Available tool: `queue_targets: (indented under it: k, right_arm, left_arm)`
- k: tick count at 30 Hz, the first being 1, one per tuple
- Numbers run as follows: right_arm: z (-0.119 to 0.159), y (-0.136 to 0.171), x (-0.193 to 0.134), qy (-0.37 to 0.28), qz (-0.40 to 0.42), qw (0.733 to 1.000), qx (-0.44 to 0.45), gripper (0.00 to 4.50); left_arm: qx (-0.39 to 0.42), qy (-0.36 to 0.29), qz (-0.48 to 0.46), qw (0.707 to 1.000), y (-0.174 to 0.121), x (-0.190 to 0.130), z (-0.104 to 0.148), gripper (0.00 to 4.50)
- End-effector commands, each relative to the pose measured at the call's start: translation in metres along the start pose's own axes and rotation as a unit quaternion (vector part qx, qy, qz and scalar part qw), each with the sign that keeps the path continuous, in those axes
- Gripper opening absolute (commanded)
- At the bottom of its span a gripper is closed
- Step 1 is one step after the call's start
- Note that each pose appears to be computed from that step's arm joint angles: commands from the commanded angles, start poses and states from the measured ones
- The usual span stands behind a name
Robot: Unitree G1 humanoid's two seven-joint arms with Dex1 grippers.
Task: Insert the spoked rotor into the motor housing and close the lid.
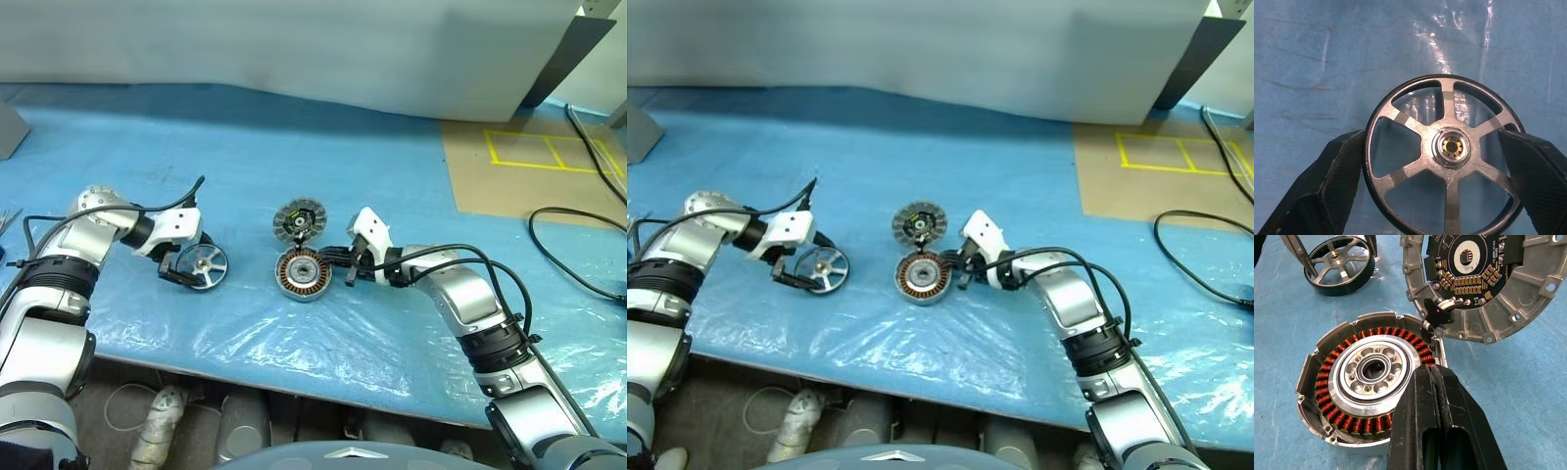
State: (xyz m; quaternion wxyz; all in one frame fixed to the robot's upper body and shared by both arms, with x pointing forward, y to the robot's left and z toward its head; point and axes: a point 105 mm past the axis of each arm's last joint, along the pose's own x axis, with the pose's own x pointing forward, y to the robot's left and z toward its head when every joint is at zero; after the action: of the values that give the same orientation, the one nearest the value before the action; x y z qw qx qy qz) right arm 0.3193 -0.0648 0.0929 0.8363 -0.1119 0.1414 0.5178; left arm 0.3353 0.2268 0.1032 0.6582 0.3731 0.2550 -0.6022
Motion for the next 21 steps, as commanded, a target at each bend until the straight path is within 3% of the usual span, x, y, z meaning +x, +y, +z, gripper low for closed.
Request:
queue_targets:
  k: [1, 3, 15, 21]
  right_arm:
    - [0.003, 0.000, -0.001, -0.006, -0.004, 1.000, -0.009, 0.00]
    - [0.003, 0.000, -0.001, -0.006, -0.003, 1.000, -0.010, 0.00]
    - [0.003, -0.001, -0.001, -0.002, -0.004, 1.000, -0.017, 0.00]
    - [0.017, 0.006, -0.012, -0.039, 0.024, 0.999, 0.024, 0.00]
  left_arm:
    - [0.001, 0.008, -0.004, 1.000, -0.003, -0.005, -0.003, 3.65]
    - [0.002, 0.007, 0.012, 1.000, 0.000, -0.005, -0.003, 3.24]
    - [0.009, -0.002, 0.000, 1.000, -0.014, 0.002, -0.004, 3.24]
    - [-0.034, -0.135, 0.021, 0.990, -0.003, -0.024, 0.048, 3.24]
